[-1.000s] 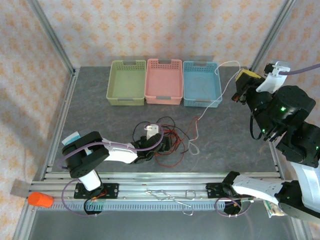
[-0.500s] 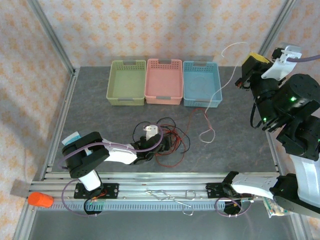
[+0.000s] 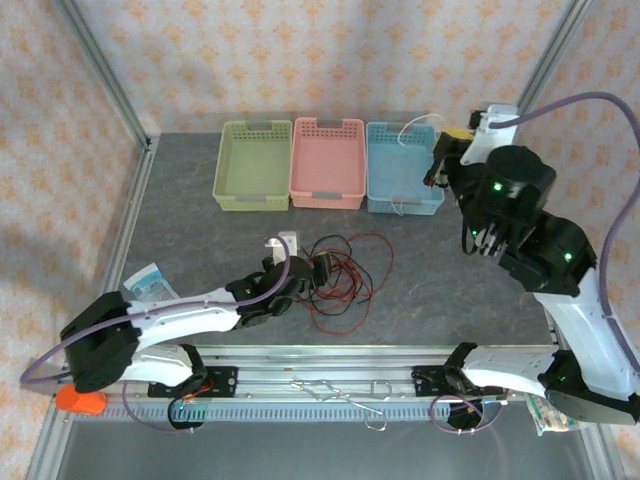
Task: Untangle the cables
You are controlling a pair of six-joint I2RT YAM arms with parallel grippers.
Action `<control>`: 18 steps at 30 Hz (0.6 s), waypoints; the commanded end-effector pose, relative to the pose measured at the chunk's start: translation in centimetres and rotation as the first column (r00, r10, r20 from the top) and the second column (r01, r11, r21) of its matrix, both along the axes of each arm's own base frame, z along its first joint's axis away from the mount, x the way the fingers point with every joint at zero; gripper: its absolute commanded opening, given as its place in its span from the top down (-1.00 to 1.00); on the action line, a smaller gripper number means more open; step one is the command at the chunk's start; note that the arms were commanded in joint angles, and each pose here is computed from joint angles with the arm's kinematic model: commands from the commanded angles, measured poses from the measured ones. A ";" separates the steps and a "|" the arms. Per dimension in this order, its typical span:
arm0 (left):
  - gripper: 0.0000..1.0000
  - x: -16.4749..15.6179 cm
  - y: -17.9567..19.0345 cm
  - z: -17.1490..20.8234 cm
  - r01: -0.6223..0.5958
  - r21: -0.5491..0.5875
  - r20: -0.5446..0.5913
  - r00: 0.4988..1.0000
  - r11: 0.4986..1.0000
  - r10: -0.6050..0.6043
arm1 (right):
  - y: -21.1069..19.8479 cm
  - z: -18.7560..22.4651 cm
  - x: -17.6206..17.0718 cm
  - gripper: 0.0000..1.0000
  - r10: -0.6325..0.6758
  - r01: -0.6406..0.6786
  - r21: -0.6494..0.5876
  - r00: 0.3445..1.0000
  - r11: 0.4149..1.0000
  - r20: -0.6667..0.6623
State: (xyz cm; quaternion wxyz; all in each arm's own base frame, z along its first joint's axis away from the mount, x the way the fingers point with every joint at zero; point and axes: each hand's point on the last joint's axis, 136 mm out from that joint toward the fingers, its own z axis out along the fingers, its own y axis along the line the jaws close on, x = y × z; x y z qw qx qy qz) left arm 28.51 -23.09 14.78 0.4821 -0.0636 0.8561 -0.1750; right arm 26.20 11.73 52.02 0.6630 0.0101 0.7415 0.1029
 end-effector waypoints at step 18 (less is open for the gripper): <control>-0.99 6.1 1.5 14.4 0.043 -0.072 0.222 0.975 0.996 -0.026 | 4.5 -2.4 7.6 1.00 -0.008 0.008 0.006 1.000 1.000 -0.024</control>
